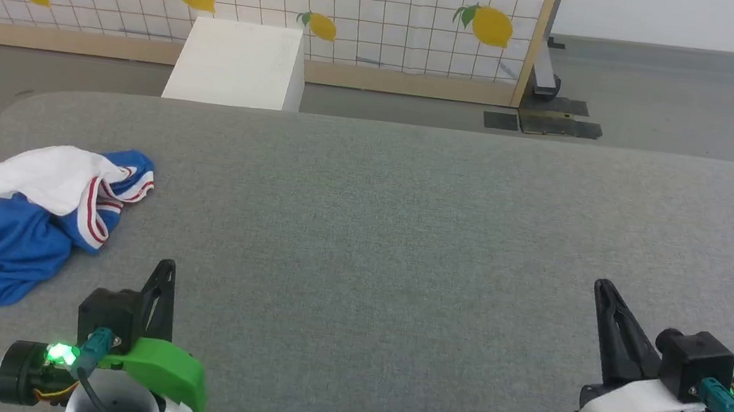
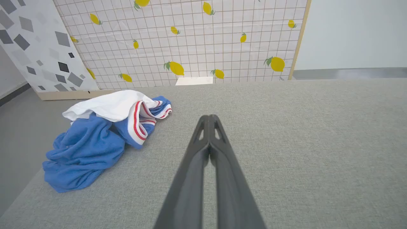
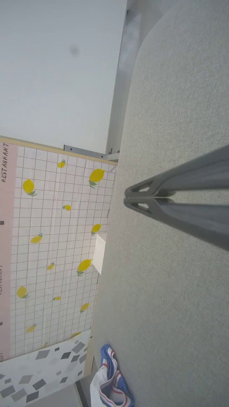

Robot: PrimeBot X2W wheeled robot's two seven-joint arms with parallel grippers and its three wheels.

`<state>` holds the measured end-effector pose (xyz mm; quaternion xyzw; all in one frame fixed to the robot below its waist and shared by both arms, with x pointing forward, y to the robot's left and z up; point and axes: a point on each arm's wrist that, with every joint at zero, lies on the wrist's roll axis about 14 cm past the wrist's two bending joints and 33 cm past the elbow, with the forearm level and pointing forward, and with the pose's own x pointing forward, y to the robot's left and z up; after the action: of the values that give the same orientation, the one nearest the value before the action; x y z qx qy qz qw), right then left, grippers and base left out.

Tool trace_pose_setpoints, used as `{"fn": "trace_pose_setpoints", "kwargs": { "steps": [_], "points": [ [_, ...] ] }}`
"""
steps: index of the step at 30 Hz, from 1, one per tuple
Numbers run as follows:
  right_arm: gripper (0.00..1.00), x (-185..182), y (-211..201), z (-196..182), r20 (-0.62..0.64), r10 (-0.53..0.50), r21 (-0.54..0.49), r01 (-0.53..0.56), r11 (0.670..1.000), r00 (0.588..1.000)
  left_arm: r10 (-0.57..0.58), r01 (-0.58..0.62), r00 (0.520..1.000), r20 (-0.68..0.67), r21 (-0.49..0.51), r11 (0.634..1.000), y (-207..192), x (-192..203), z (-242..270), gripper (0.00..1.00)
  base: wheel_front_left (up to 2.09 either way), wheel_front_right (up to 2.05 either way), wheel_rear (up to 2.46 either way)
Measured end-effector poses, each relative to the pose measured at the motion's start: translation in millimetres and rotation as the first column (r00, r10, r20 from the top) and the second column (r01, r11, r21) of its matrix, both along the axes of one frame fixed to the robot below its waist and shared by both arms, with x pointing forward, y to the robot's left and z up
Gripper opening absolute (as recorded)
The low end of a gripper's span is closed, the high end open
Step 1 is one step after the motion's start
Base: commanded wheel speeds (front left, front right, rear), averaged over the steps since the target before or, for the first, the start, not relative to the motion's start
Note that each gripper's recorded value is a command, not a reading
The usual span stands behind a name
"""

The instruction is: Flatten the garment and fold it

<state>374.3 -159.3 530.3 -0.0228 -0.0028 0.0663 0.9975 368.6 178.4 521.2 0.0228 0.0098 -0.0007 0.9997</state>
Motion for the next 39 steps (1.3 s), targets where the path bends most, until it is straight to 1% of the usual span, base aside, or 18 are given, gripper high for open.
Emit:
{"fn": "trace_pose_setpoints", "kwargs": {
  "steps": [39],
  "points": [
    [0.0, 0.0, 0.0, 0.0, 0.0, 0.0, 0.0, 0.0, 1.0, 1.0, 0.0, 0.0, 1.0, 0.0, 0.0, 1.0, 0.0, 0.0, 0.0, 0.0, 0.0, 0.0, 0.0]
  ]
}}
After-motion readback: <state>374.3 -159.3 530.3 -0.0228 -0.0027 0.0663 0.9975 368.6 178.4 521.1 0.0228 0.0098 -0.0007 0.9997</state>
